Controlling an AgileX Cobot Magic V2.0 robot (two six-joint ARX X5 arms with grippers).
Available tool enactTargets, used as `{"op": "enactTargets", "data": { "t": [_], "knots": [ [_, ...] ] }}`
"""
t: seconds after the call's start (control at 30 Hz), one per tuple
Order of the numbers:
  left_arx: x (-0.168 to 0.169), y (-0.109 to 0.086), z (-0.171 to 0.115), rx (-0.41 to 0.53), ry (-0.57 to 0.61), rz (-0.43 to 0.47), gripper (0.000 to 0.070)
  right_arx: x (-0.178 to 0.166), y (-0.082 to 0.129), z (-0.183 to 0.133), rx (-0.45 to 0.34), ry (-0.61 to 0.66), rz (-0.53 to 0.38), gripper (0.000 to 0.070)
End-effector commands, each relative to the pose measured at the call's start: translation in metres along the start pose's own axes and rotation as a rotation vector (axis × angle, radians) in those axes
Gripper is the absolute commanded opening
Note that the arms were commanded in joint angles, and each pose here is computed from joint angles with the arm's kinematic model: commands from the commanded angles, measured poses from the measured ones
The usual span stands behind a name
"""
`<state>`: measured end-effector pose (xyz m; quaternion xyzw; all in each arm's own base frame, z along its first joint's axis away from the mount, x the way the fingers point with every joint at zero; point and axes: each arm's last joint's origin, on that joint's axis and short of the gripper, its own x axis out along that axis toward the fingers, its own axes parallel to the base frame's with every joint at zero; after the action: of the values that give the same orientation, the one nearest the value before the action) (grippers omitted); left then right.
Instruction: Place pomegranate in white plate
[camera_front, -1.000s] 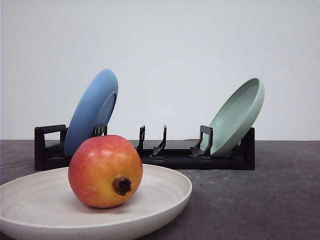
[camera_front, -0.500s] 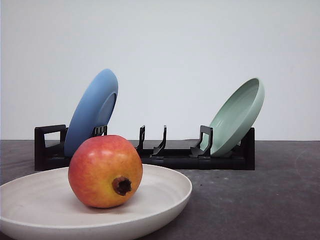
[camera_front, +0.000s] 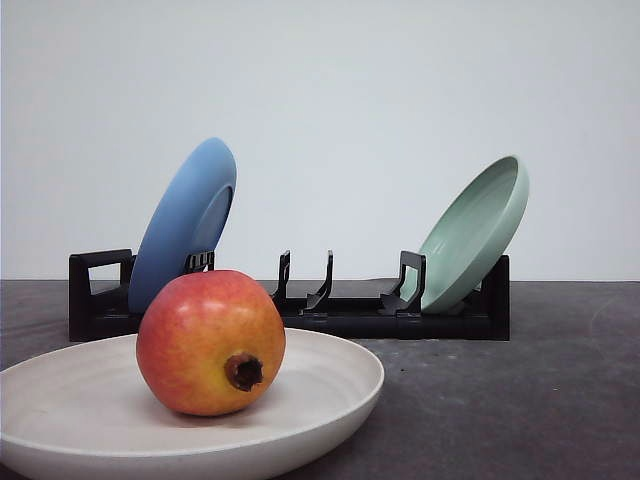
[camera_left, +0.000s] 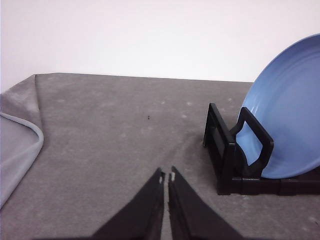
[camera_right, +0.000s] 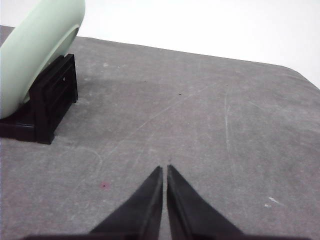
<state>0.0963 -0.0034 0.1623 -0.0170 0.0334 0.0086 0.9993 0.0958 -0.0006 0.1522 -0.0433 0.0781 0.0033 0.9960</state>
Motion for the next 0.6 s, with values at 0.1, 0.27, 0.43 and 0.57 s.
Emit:
{"op": "enactTargets", "data": {
  "t": [0.1, 0.27, 0.43, 0.57],
  "knots": [
    [0.0006, 0.0000, -0.0021, 0.000, -0.001, -0.003, 0.0000, 0.0005, 0.0002, -0.0007, 0.010, -0.006, 0.000, 0.0012],
    [0.0006, 0.0000, -0.0021, 0.000, -0.001, -0.003, 0.0000, 0.0005, 0.0001, -0.0007, 0.010, -0.006, 0.000, 0.0012],
    [0.0006, 0.0000, -0.0021, 0.000, -0.001, -0.003, 0.0000, 0.0005, 0.0001, -0.0007, 0.010, -0.006, 0.000, 0.0012],
    [0.0006, 0.0000, -0.0021, 0.000, -0.001, -0.003, 0.0000, 0.0005, 0.0001, -0.0007, 0.010, -0.006, 0.000, 0.0012]
  ]
}}
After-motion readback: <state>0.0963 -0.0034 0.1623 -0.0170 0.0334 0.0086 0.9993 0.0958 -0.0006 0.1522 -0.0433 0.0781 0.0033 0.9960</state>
